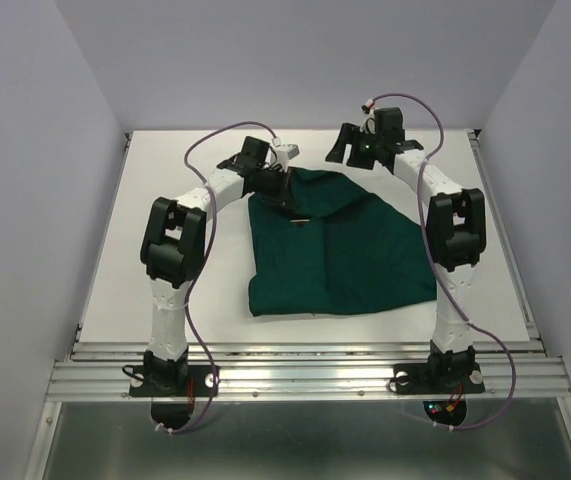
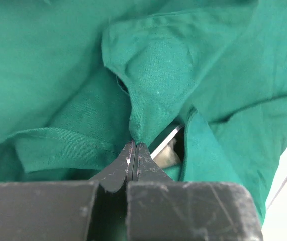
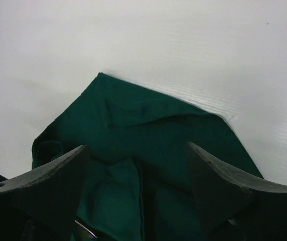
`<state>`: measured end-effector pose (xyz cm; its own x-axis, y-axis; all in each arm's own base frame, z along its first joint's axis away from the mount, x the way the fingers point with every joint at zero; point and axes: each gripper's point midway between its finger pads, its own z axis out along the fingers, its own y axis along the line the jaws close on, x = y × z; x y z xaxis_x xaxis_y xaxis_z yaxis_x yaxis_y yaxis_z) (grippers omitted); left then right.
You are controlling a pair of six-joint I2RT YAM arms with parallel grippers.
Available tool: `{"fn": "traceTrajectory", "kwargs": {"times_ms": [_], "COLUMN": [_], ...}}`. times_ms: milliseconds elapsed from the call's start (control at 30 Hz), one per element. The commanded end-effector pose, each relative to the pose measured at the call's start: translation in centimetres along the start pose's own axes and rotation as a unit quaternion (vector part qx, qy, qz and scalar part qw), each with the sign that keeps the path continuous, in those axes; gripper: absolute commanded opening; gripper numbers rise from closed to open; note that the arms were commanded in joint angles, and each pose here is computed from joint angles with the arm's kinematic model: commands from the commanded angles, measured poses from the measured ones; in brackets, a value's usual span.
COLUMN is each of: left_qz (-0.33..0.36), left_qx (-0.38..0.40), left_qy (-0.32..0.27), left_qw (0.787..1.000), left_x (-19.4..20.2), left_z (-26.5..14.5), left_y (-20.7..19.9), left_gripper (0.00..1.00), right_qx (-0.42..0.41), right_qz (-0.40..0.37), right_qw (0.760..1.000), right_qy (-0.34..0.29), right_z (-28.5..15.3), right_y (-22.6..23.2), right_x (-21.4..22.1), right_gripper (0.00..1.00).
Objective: Prepare the surgical pack
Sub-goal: Pack the surgical kit at the center of the board.
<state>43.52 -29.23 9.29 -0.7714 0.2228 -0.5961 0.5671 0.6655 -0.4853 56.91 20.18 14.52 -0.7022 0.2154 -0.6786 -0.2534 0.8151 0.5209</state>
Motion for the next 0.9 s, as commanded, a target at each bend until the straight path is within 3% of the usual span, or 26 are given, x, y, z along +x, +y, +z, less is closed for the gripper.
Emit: {"fn": "traceTrajectory", "kwargs": {"times_ms": [0,467,733,867], "left_qz": [0.045,0.042,0.036,0.038], "left_qx": [0.007,-0.011,-0.016,-0.021], "left_qy": [-0.034,-0.039,-0.036,-0.036], "left_qw": [0.998,0.998,0.999,0.998], "left_x": [-1.8,-2.1,-1.8,-1.9], "left_z": [-3.0,-3.3,-3.1,-3.1], "left_y": [-3.4,-3.2,-2.8,-2.6], "left_gripper": [0.00,0.00,0.00,0.00], "right_qx": [-0.018,-0.031,0.018,0.004], "right_qz": [0.013,0.013,-0.023,-0.011], "right_qw": [0.999,0.992,0.993,0.994], "right_qy": [0.037,0.121,0.112,0.109], "right_z": [0.4,0.2,4.0,5.8], "right_y": [0.0,-0.9,-0.2,0.3], "right_x": [1.9,8.3,8.4,8.3], "right_gripper": [0.82,0.74,0.48,0.49]}}
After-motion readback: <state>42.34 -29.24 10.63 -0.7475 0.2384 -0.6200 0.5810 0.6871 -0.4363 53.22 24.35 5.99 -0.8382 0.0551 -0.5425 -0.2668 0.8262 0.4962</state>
